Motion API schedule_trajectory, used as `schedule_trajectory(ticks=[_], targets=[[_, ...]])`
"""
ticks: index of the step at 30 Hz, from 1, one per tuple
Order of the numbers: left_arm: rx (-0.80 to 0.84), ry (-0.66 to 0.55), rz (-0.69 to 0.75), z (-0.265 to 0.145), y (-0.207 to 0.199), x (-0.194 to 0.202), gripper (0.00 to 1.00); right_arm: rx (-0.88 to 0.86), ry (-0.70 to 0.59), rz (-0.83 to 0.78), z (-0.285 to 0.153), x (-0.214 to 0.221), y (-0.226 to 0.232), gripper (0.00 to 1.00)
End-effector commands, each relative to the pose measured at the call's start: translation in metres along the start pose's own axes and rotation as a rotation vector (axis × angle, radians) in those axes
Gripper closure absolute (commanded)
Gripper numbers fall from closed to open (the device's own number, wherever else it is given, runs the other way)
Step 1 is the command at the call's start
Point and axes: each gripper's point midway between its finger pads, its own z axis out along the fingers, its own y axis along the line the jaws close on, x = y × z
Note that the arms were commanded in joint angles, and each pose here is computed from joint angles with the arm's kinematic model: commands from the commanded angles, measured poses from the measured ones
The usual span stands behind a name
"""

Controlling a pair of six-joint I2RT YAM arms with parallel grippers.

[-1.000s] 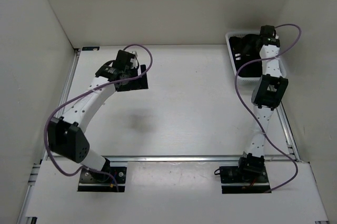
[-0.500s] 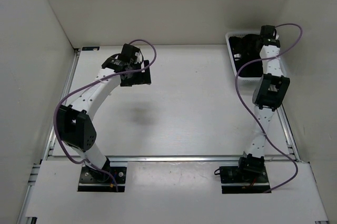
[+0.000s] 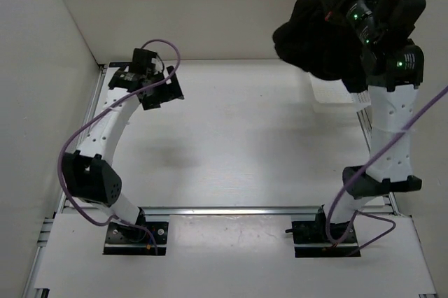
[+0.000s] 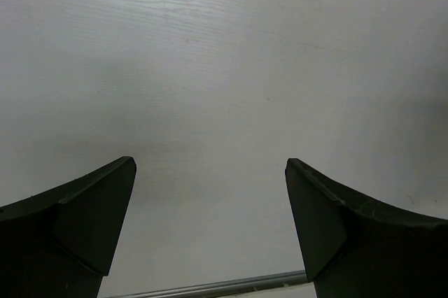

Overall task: Fold and stack the shorts
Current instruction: Move the shorts to the center of the board

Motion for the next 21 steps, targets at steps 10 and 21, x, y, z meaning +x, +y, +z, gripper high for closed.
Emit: schedule_trajectory(ticks=[10,21], targets=[[0.023,-0.256,-0.127,-0.126,0.062,-0.048,0.01,-0.246,0.339,-0.024,-0.042,0.133,0.096,1.0],[0.102,-0.046,-0.069,-0.075,0.045,0.013,0.04,0.035,0.706,-0.11,-0.022,0.301,0.037,0.07]])
